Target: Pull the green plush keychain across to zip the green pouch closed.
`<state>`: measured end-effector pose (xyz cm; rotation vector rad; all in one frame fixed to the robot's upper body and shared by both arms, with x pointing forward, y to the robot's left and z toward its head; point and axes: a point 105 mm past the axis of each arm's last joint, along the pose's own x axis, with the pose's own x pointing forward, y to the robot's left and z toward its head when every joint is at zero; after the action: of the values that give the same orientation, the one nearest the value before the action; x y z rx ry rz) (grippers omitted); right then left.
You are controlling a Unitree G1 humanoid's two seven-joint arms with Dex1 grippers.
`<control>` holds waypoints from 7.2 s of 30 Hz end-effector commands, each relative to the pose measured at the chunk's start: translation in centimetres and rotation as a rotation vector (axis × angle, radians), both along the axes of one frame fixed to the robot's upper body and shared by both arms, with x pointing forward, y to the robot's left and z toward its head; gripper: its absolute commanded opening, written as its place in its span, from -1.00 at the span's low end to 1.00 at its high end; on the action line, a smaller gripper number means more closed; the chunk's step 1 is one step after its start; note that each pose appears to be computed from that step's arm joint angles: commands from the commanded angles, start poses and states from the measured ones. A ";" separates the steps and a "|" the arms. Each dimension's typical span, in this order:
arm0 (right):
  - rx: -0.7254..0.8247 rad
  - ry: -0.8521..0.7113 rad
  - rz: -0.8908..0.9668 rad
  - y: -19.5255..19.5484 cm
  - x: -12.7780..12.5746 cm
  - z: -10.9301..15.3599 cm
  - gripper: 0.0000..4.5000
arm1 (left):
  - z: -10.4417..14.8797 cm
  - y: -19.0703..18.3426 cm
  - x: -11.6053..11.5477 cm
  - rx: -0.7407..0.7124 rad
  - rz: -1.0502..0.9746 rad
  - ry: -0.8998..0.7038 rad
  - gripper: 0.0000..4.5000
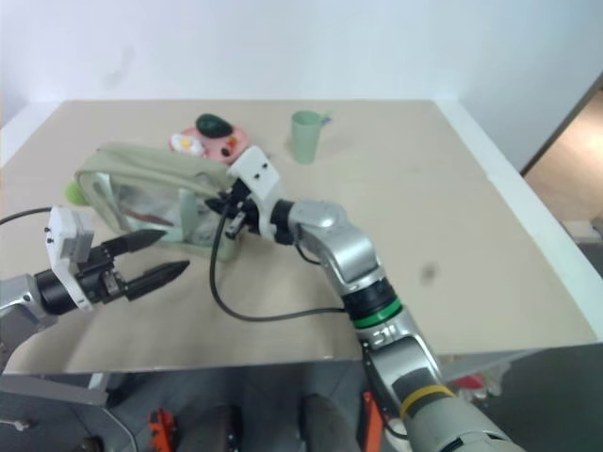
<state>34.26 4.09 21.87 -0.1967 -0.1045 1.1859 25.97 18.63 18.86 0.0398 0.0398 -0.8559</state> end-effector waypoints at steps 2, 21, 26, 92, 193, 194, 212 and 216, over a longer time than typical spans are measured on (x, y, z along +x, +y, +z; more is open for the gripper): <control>0.059 -0.161 0.058 -1.5 -1.7 3.3 -0.96 | 0.4 0.0 0.0 -0.007 0.003 -0.030 1.00; -0.261 -0.213 -0.163 -22.0 -0.6 -0.2 -0.96 | 1.5 -2.0 0.2 -0.062 -0.076 -0.062 1.00; -0.257 -0.242 -0.167 -22.1 -1.3 -0.6 -0.96 | 2.5 0.7 1.1 -0.123 0.029 -0.066 1.00; -0.337 -0.304 -0.205 -22.8 -2.1 -0.6 -1.00 | 13.5 -10.8 9.7 -0.293 -0.251 -0.265 -0.96; -0.387 -0.318 -0.219 -23.3 -2.4 -1.5 -1.00 | 2.5 -5.8 9.4 -0.051 -0.130 -0.122 0.99; -0.388 -0.318 -0.219 -23.4 -2.4 -1.5 -1.00 | 2.6 -5.8 9.5 -0.051 -0.126 -0.132 0.99; -0.389 -0.318 -0.218 -23.3 -2.1 -1.7 -1.00 | 3.1 -7.1 10.5 -0.057 -0.175 -0.182 -0.57; -0.391 -0.318 -0.217 -23.3 -2.0 -1.7 -1.00 | 3.4 -7.1 10.4 -0.055 -0.181 -0.194 -0.96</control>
<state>32.13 -18.90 19.84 -0.7015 -0.1284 0.9534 36.41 11.47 20.68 0.0456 -0.1147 -1.0301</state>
